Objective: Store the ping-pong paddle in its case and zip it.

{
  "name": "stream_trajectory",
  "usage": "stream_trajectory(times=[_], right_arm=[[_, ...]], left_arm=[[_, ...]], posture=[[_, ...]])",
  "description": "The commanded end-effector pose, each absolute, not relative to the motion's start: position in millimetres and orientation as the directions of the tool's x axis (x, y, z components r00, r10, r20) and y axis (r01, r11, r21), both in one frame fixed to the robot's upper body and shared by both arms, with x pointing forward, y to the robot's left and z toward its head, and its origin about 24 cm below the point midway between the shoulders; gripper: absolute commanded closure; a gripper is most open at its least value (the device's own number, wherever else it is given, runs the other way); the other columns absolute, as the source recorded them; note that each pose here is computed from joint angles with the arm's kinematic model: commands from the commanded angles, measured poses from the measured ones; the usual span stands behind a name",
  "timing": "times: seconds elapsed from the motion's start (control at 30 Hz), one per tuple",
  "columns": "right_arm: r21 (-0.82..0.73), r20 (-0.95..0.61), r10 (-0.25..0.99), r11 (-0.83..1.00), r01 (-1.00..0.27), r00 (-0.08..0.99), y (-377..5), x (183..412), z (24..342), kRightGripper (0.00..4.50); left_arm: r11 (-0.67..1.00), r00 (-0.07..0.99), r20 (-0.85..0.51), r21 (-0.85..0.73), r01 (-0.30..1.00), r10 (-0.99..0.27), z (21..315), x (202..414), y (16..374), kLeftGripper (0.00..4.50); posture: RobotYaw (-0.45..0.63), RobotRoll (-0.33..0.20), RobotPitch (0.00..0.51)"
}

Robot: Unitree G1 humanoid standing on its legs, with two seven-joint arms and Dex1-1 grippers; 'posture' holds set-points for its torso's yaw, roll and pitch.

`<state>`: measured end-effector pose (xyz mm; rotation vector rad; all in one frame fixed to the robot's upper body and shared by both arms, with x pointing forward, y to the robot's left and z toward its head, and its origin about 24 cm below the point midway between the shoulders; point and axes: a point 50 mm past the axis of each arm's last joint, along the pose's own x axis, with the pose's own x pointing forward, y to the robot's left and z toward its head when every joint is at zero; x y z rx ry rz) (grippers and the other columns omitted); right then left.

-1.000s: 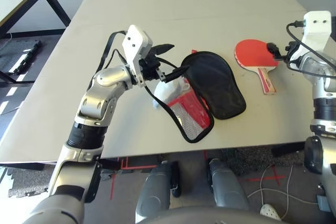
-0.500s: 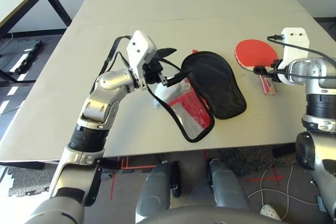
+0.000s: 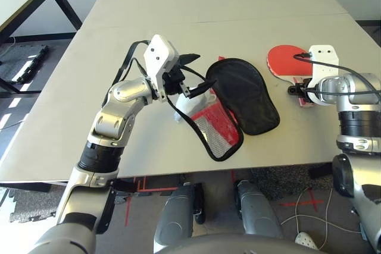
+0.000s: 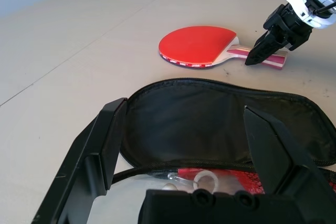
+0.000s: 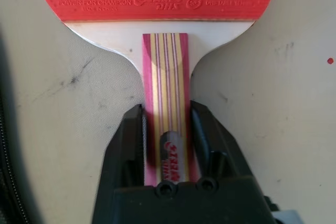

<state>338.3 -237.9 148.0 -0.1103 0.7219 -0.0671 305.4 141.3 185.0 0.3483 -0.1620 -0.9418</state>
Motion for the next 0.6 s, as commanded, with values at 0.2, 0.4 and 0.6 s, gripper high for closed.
stream_trajectory(times=[0.2, 0.4, 0.6], right_arm=[[-0.295, -0.473, -0.231, 0.951, 0.094, 0.850, -236, 330, 151, 3.36], [-0.303, -0.394, -0.131, 0.953, 0.006, 0.910, -217, 321, 157, 3.36], [-0.256, -0.368, 0.033, 0.957, -0.135, 0.929, -186, 311, 169, 3.36]], left_arm=[[0.517, 0.564, -0.028, 0.363, 0.775, -0.825, 180, 303, 137, 0.00], [0.514, 0.561, -0.032, 0.361, 0.778, -0.827, 179, 303, 137, 0.00], [0.511, 0.560, -0.038, 0.360, 0.780, -0.828, 177, 302, 137, 0.00]], posture=[[-0.09, 0.000, 0.154], [-0.09, 0.000, 0.156], [-0.08, 0.000, 0.161]])
